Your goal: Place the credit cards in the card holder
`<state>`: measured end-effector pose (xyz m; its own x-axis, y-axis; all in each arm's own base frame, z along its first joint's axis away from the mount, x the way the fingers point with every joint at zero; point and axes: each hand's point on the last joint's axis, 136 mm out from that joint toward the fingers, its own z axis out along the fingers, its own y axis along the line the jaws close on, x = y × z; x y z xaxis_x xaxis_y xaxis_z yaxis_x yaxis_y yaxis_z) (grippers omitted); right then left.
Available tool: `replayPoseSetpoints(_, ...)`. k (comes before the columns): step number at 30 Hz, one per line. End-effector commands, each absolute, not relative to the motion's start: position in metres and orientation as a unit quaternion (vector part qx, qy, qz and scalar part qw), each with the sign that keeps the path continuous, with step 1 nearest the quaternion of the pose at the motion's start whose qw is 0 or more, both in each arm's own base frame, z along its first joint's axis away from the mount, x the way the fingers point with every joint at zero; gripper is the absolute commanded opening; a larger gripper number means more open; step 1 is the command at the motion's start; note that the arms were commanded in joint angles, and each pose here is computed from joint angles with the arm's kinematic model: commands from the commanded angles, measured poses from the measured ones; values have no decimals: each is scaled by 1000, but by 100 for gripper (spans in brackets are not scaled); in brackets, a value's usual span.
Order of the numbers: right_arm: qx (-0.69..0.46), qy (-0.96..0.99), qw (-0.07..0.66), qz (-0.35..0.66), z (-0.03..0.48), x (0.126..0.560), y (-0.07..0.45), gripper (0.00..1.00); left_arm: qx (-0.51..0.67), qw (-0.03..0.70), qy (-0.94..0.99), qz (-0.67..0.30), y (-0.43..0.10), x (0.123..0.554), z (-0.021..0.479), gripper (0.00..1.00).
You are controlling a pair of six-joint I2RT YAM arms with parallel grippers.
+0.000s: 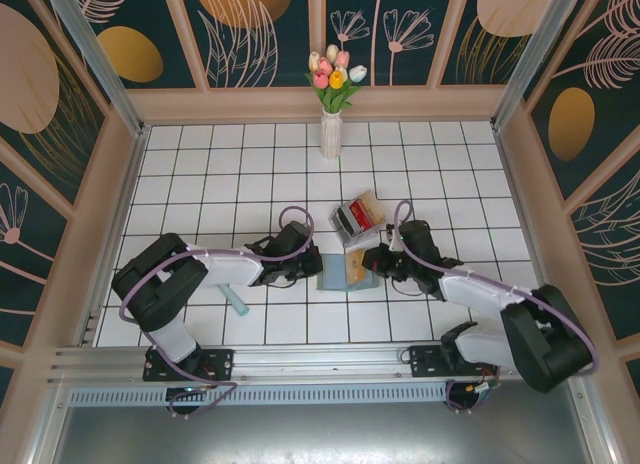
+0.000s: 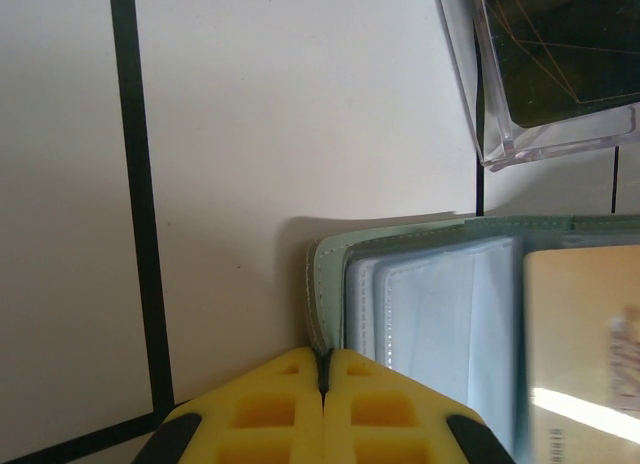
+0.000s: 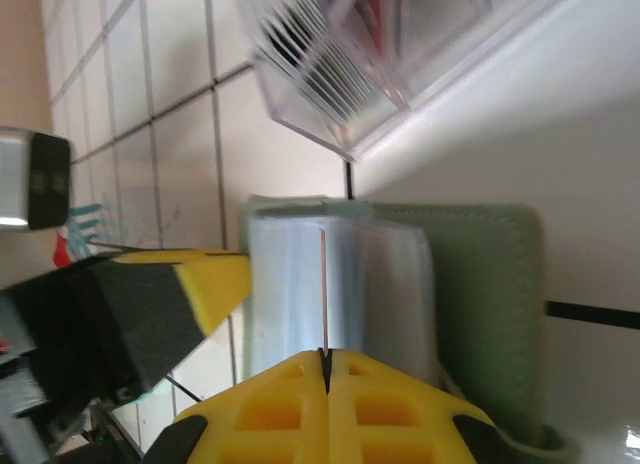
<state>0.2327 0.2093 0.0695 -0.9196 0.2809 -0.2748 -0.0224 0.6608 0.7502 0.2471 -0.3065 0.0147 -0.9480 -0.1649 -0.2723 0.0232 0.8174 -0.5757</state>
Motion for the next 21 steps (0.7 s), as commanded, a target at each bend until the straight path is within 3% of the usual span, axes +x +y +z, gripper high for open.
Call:
replayPoseSetpoints(1,84,898,181,391,61,229,197,0,-36,135,956,-256,-291,235,-6,0)
replayPoseSetpoints(21,76,905,140,394,32,225,222,0,-34,131,955,-265,-297,236,-5,0)
